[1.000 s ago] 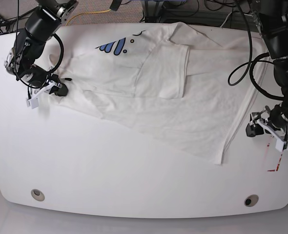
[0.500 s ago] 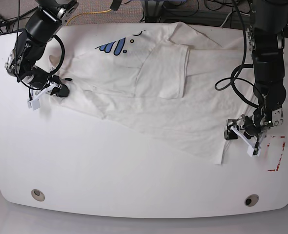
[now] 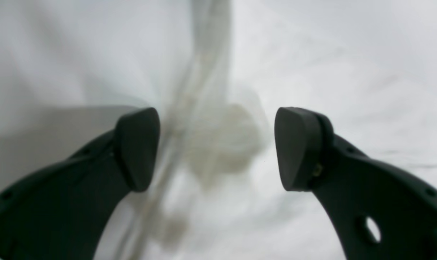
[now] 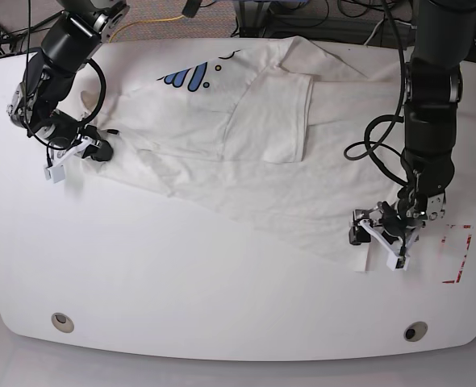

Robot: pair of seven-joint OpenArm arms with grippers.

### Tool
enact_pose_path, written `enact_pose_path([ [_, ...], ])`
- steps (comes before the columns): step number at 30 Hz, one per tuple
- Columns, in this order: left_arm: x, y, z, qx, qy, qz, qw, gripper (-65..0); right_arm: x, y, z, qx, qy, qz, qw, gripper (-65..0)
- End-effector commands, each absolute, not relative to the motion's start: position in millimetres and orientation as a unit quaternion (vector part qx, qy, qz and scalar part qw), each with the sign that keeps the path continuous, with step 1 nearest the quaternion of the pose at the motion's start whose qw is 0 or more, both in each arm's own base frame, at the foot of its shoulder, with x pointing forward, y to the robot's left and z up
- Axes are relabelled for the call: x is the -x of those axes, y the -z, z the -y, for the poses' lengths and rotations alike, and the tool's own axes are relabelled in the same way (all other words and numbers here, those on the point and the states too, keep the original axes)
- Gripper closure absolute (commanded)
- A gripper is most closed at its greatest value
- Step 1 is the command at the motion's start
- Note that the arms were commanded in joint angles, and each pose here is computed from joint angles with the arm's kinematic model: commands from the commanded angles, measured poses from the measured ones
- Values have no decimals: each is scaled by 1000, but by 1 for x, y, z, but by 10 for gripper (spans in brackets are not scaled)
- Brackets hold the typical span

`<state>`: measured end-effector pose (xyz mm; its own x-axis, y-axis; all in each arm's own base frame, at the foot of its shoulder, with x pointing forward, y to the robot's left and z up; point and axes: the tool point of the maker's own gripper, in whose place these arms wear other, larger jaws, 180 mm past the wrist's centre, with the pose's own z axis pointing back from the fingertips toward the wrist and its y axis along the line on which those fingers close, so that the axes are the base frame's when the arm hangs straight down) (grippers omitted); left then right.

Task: Fold the T-shirt properly
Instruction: 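Move the left gripper to the shirt's hem corner and grasp it, then lift the shirt with both grippers and shake it out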

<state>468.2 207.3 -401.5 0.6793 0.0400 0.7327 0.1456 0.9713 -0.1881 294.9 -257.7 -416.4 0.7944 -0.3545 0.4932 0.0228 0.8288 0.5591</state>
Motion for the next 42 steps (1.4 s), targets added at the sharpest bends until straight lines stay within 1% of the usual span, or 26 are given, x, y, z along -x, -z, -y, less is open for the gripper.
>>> enact_pose_path([
  [1,-466,403,-199,128,46,383,914,-442,-307,401,268,-266,99,330,900,0],
  [2,-465,403,-197,130,47,382,914,-418,-307,401,269,-265,99,330,901,0],
  [3,-466,403,-198,130,46,383,914,-371,-307,401,269,-265,99,330,901,0],
  [4,-466,403,-198,130,46,383,914,-289,-307,401,269,-265,99,330,901,0],
  [6,-466,403,-198,130,46,383,913,-168,-307,401,269,-265,99,330,901,0],
  [7,-465,404,-198,130,46,383,914,-78,-307,401,269,-265,99,330,901,0],
  [8,-465,404,-198,130,46,383,914,-18,-307,400,269,-264,99,330,901,0],
  [9,-464,405,-198,130,46,382,914,0,-307,400,269,-264,99,330,901,0],
  [15,-470,393,-200,129,48,399,907,0,-323,390,262,-268,81,340,898,0],
  [17,-475,373,-210,121,48,424,896,0,-333,379,260,-262,58,348,898,0],
  [23,-475,334,-241,112,14,445,889,0,-359,343,259,-227,-11,374,899,0],
  [27,-473,318,-230,123,37,442,888,0,-379,322,257,-210,-55,383,898,0],
  [33,-473,260,-240,92,58,484,868,0,-412,274,265,-170,-111,410,889,0],
  [39,-471,191,-235,50,98,550,828,0,-448,211,263,-123,-180,440,871,0],
  [42,-462,141,-232,19,117,602,790,0,-463,175,265,-94,-210,456,860,0],
])
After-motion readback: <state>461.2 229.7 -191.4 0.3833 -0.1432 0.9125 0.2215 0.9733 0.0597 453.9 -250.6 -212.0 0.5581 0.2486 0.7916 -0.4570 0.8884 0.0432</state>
